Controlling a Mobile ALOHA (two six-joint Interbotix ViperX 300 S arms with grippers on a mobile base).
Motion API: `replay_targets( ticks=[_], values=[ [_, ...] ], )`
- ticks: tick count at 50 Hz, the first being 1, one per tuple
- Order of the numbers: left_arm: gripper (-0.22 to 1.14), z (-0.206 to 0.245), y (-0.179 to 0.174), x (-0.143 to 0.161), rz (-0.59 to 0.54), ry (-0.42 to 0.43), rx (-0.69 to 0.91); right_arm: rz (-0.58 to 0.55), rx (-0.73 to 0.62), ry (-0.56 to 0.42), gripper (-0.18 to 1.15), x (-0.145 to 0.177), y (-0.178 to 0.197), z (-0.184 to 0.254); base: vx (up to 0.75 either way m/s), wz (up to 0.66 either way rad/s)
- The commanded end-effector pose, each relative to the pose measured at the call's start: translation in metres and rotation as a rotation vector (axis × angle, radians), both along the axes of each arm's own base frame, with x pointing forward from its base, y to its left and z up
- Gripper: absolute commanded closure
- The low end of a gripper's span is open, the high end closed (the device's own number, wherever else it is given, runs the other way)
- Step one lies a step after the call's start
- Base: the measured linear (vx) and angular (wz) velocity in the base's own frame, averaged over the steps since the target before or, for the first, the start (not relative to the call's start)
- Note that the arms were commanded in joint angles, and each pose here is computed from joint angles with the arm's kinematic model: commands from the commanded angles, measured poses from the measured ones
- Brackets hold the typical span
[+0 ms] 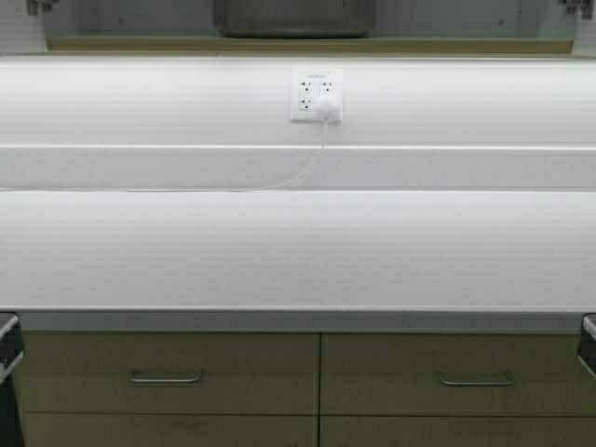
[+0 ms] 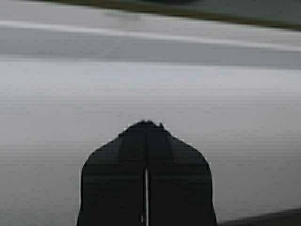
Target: Open the cabinet, put the pot inside, then close it
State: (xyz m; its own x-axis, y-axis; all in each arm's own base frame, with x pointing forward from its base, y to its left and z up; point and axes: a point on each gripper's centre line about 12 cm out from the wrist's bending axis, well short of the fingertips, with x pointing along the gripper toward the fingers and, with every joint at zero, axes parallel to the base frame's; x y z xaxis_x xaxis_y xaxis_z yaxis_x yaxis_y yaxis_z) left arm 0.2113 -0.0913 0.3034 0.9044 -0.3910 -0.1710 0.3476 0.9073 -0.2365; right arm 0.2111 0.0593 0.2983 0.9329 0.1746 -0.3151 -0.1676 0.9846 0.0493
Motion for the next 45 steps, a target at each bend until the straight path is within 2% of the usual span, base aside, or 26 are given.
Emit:
replay_targets(
  ticks=[1,14,24,28,34,45],
  values=[
    [0.87,0.016,0.005,0.005,0.026,-0.036,0.010,-0.020,-0.039,-0.052,0.90,-0.005,-0.006,0.017,-0.23,0.04],
    [0.87,0.037,0.044,0.003,0.184,-0.106,0.012,-0.117,-0.112,-0.123,0.90,-0.023,-0.030,0.032,-0.25,0.05],
    [0.87,0.065,0.092,0.004,0.396,-0.093,0.123,-0.328,-0.108,-0.156,0.90,-0.018,-0.069,0.054,-0.21,0.05],
    [0.87,0.081,0.111,0.003,0.485,-0.117,0.164,-0.414,-0.118,-0.166,0.90,-0.013,-0.086,0.064,-0.18,-0.01],
    [0.87,0.096,0.137,0.005,0.604,-0.132,0.181,-0.500,-0.102,-0.193,0.90,0.008,-0.109,0.081,-0.16,-0.04],
    [0.87,0.113,0.175,0.030,0.725,-0.109,0.197,-0.586,-0.045,-0.201,0.90,0.060,-0.148,0.104,-0.16,-0.05]
  ],
)
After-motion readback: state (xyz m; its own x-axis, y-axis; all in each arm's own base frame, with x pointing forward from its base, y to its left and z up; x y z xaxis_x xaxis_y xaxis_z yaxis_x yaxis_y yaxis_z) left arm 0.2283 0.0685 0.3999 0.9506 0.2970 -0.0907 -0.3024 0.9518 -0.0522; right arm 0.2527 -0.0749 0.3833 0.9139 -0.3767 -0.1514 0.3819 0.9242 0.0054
